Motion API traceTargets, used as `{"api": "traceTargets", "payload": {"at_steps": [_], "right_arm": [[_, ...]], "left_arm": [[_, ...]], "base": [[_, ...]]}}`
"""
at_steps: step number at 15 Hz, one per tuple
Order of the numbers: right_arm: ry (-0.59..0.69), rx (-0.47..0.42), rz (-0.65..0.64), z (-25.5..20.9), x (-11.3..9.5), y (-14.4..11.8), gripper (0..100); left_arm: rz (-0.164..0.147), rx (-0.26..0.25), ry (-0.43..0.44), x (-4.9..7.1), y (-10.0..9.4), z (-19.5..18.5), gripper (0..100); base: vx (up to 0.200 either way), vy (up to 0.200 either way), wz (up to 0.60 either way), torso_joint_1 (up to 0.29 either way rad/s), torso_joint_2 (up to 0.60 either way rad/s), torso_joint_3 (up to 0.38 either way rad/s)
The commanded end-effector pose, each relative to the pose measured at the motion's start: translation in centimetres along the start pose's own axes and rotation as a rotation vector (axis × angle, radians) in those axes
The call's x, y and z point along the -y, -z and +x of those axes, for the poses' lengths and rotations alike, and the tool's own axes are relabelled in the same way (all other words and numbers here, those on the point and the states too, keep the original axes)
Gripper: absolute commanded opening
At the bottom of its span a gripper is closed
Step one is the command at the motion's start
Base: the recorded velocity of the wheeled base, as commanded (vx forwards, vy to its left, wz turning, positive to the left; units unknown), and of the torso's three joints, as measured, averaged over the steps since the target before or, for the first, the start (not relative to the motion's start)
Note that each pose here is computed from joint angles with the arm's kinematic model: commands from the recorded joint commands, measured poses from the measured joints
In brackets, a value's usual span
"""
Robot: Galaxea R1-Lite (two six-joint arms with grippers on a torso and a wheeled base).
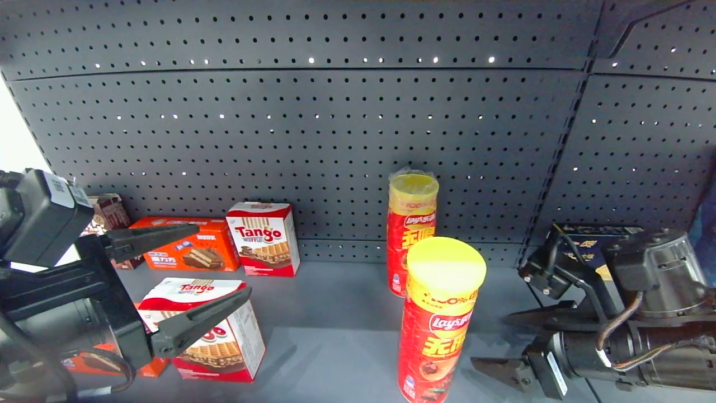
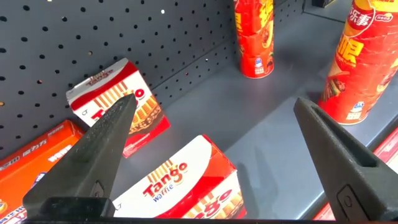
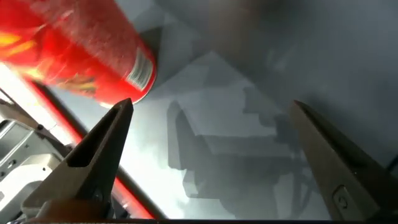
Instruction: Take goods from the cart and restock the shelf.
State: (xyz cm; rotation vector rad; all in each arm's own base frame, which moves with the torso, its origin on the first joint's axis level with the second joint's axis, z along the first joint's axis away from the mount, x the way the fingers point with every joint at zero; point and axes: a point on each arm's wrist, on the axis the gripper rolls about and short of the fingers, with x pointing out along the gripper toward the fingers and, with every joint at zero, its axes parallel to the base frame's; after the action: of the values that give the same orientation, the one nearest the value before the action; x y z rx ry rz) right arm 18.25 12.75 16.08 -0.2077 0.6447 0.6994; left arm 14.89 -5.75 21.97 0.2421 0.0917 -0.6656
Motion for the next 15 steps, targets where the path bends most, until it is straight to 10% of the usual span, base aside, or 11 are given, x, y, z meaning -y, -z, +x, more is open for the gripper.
{"api": "traceTargets", "payload": {"at_steps": [1,15], "right_arm": [[0.0,-0.013,-0.001,0.9,0.1,-0.4,100],[-0.046,-0.033,-0.036,2.4,-1.2,-0.8,100]], "left_arm": [[-0.001,-0.002,0.001,0.0,0.0,0.1,100],[-0.007,-0.015,0.007,0.0,0.3,0.4,100]], "base": [[0.0,0.0,0.0,0.0,0.0,0.0],[0.0,0.0,0.0,0.0,0.0,0.0]]}}
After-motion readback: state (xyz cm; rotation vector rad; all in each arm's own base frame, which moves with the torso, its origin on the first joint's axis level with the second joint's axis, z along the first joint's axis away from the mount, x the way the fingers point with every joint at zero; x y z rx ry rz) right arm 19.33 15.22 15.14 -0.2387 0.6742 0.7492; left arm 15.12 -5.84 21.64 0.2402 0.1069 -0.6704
